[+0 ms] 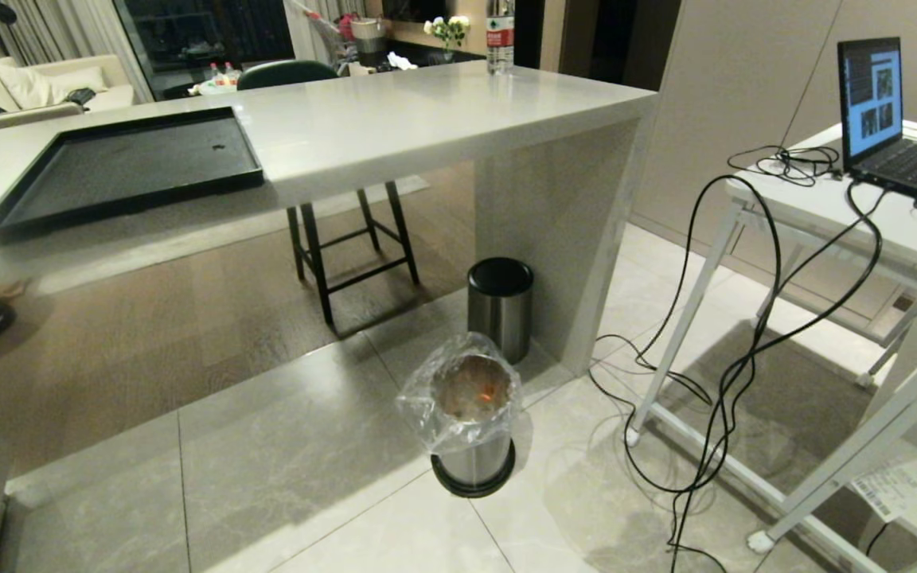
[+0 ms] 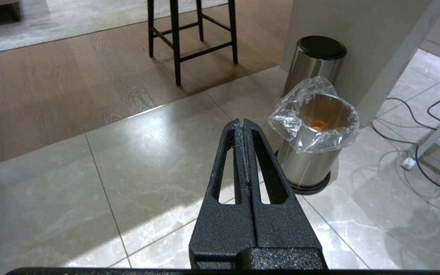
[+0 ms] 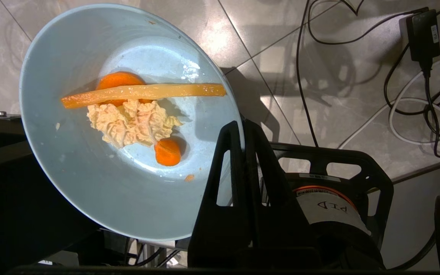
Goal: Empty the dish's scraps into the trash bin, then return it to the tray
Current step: Move the bowl over the trash can
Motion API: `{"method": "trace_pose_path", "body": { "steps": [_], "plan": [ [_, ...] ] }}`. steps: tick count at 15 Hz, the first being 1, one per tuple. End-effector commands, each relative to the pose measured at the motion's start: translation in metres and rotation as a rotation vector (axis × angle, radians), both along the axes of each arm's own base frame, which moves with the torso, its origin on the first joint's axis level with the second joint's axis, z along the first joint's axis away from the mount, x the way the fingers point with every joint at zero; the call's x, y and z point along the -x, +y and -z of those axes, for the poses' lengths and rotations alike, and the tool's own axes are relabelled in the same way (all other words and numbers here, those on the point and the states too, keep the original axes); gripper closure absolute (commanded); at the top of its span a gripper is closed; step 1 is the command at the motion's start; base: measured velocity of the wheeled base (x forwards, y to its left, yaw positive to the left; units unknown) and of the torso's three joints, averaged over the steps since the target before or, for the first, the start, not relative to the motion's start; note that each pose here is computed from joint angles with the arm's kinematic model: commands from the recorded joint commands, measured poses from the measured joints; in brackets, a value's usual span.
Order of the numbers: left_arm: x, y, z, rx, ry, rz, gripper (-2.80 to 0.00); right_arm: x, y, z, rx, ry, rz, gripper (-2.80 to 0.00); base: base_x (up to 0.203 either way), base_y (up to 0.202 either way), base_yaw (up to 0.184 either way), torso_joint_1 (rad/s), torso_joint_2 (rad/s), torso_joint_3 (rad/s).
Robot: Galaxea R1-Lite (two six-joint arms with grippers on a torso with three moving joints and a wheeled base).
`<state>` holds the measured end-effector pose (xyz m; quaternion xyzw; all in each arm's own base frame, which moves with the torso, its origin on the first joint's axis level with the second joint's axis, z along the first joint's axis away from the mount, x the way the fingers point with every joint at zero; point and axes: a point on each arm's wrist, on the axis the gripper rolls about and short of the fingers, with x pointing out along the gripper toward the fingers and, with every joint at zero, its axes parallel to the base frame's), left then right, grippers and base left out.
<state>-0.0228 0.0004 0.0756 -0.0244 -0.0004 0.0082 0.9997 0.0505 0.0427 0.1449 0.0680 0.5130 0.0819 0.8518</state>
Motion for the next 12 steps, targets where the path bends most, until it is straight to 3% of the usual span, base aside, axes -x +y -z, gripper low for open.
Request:
{"method": "trace_pose_path", "body": {
  "steps": [1, 12],
  "plan": [
    [-0.0001, 0.0000, -0.0001, 0.000, 0.000, 0.000, 0.00, 0.0001, -0.0001, 0.0004, 0.003, 0.004, 0.003, 0.00, 0.000, 0.000, 0.000, 0.000, 0.00, 0.000],
    [-0.0001, 0.0000, -0.0001, 0.000, 0.000, 0.000, 0.00, 0.0009, -0.0008, -0.0006, -0.002, -0.001, 0.003, 0.00, 0.000, 0.000, 0.000, 0.000, 0.00, 0.000]
  ]
}}
